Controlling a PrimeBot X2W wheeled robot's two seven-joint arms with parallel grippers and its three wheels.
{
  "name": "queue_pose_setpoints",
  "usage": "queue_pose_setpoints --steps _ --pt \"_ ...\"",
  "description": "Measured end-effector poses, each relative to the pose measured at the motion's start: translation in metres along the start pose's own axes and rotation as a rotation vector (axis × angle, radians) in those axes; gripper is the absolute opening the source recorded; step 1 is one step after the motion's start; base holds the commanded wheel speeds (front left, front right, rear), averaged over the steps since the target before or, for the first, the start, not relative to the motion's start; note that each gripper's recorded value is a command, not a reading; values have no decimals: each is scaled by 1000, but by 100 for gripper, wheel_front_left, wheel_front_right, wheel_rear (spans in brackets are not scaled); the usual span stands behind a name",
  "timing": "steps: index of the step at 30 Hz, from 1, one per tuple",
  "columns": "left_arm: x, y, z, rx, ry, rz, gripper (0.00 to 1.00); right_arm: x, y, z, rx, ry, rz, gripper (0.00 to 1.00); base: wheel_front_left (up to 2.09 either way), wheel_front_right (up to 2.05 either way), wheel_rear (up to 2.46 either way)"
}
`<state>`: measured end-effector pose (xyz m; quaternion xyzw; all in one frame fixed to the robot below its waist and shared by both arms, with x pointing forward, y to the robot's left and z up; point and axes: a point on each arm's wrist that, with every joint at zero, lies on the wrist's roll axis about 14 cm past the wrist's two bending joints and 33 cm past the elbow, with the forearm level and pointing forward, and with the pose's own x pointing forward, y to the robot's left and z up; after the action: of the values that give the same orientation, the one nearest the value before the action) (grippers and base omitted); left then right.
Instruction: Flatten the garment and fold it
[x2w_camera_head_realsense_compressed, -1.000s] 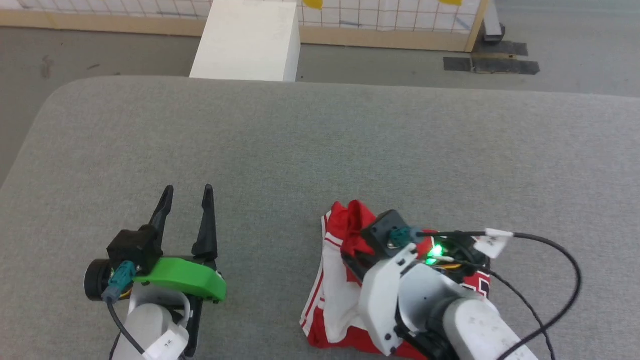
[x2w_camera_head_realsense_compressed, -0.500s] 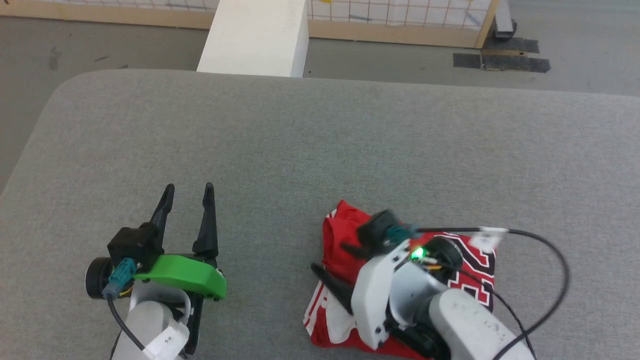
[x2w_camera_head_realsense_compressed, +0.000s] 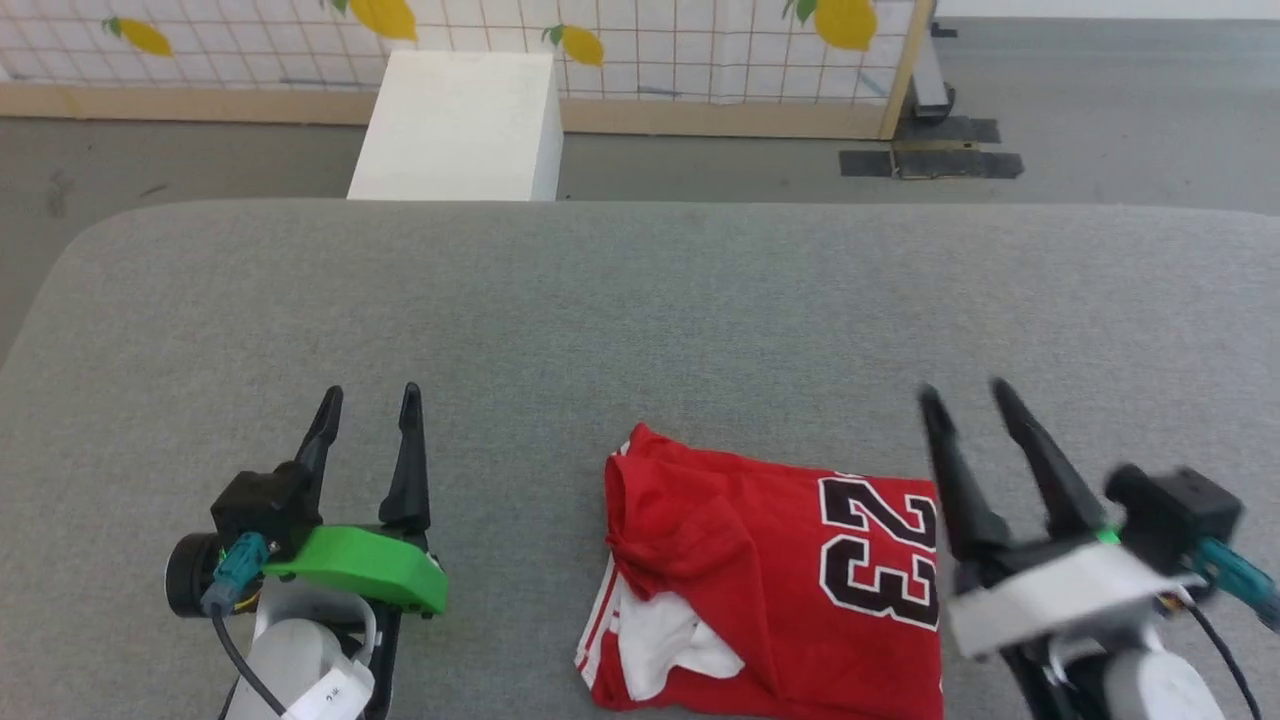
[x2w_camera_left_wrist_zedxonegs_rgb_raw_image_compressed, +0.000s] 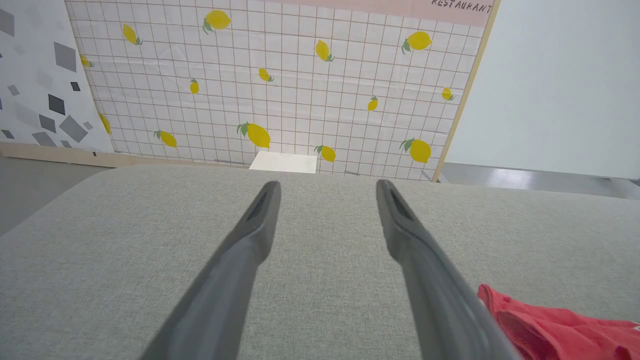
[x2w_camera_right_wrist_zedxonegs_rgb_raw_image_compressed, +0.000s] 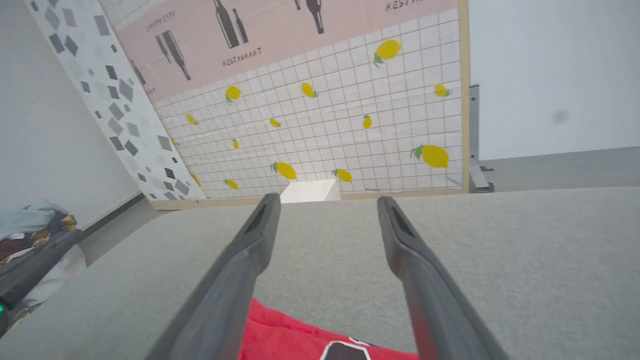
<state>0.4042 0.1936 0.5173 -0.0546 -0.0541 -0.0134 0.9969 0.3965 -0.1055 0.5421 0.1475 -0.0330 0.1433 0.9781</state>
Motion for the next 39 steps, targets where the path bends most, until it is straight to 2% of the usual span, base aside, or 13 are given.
queue_pose_setpoints --steps 4,8,12,19,24,25,26,27,28,29,34,39 --pt "1 -6 0 -3 -1 -16 100 -33 -44 -27 2 114 -150 100 0 0 0" --pt "3 -9 0 -5 -3 -26 100 -52 -60 -52 25 235 -209 100 0 0 0" --pt "3 -10 -2 -4 2 -28 100 -61 -60 -84 95 379 -223 100 0 0 0" --pt "1 -4 -6 -2 16 -12 100 -77 -49 -138 123 679 -193 100 0 0 0" --pt "-1 1 -8 1 22 2 100 -73 -40 -151 147 773 -161 100 0 0 0" --pt "-2 2 -8 2 24 5 100 -71 -37 -153 155 788 -150 91 0 0 0" --pt "-3 3 -9 2 25 7 100 -70 -36 -154 157 802 -143 74 0 0 0" --pt "-3 3 -9 2 26 9 100 -69 -35 -155 155 810 -137 36 0 0 0" --pt "-4 4 -9 2 26 12 100 -68 -33 -155 155 815 -132 16 0 0 0" --pt "-4 5 -9 2 27 13 100 -67 -33 -155 153 818 -128 0 0 0 0" --pt "-4 6 -7 1 21 17 100 -58 -30 -143 81 788 -107 0 0 0 0" --pt "0 0 -7 -4 17 2 100 -23 -17 -101 -187 698 -41 0 0 0 0"
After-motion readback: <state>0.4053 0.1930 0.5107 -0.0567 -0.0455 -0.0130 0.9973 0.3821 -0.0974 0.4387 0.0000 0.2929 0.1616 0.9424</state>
